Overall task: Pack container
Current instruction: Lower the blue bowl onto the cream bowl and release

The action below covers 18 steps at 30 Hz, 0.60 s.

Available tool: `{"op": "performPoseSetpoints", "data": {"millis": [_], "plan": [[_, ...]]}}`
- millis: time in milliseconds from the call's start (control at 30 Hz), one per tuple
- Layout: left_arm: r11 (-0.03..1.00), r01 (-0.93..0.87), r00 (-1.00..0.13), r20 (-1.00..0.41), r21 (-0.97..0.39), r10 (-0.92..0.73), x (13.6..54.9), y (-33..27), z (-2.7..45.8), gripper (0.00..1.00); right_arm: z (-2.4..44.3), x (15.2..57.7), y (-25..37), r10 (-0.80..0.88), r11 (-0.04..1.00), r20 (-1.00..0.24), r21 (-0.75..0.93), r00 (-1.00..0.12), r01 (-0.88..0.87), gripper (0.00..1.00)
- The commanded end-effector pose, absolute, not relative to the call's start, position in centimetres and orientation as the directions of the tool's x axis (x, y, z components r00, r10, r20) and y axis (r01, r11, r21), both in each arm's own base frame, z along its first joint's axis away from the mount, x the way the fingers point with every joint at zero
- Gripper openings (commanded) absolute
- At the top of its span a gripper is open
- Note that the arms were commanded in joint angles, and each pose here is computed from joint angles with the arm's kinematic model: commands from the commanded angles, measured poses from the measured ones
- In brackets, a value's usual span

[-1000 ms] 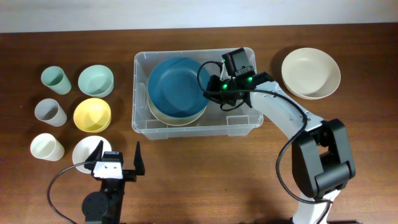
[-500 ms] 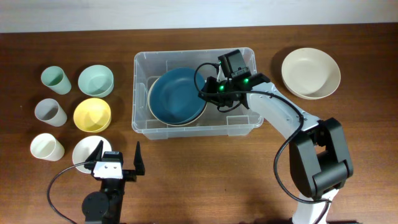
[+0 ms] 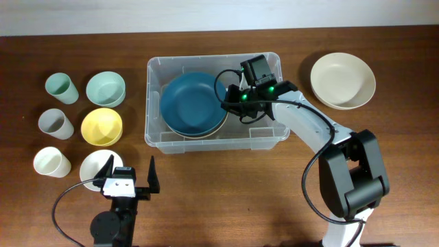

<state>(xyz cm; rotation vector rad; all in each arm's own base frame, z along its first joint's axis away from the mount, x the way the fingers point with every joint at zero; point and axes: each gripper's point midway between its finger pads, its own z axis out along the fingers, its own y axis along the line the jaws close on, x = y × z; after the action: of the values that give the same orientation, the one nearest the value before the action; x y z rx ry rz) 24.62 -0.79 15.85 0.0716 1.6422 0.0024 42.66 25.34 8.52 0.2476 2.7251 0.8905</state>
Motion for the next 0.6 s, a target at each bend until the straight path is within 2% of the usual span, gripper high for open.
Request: {"op": "performPoseSetpoints", "data": {"millis": [0, 100, 233, 367, 467, 567], "plan": [[0.999, 0.036, -0.075, -0.996, 0.039, 0.042, 24.59, -0.59, 15.69, 0.99, 8.59, 42.56, 25.78, 0.231, 0.791, -0.191, 0.608, -0.954, 0.070, 0.10], [0.999, 0.036, -0.075, -0.996, 0.039, 0.042, 24.59, -0.59, 15.69, 0.99, 8.63, 42.49, 25.88, 0.230, 0.787, -0.186, 0.613, -0.955, 0.071, 0.11], [0.999, 0.036, -0.075, -0.996, 0.039, 0.042, 24.59, -0.59, 15.69, 0.99, 8.67, 42.40, 25.96, 0.228, 0.784, -0.181, 0.616, -0.957, 0.070, 0.19], [0.999, 0.036, -0.075, -0.996, 0.039, 0.042, 24.59, -0.59, 15.69, 0.99, 8.61, 42.30, 25.96, 0.226, 0.786, -0.177, 0.615, -0.958, 0.072, 0.38], [0.999, 0.036, -0.075, -0.996, 0.039, 0.042, 24.59, -0.59, 15.69, 0.99, 8.53, 42.19, 25.91, 0.226, 0.787, -0.173, 0.612, -0.959, 0.075, 0.61], [0.999, 0.036, -0.075, -0.996, 0.039, 0.042, 24.59, -0.59, 15.69, 0.99, 8.53, 42.19, 25.91, 0.222, 0.788, -0.176, 0.611, -0.959, 0.070, 0.76]]}}
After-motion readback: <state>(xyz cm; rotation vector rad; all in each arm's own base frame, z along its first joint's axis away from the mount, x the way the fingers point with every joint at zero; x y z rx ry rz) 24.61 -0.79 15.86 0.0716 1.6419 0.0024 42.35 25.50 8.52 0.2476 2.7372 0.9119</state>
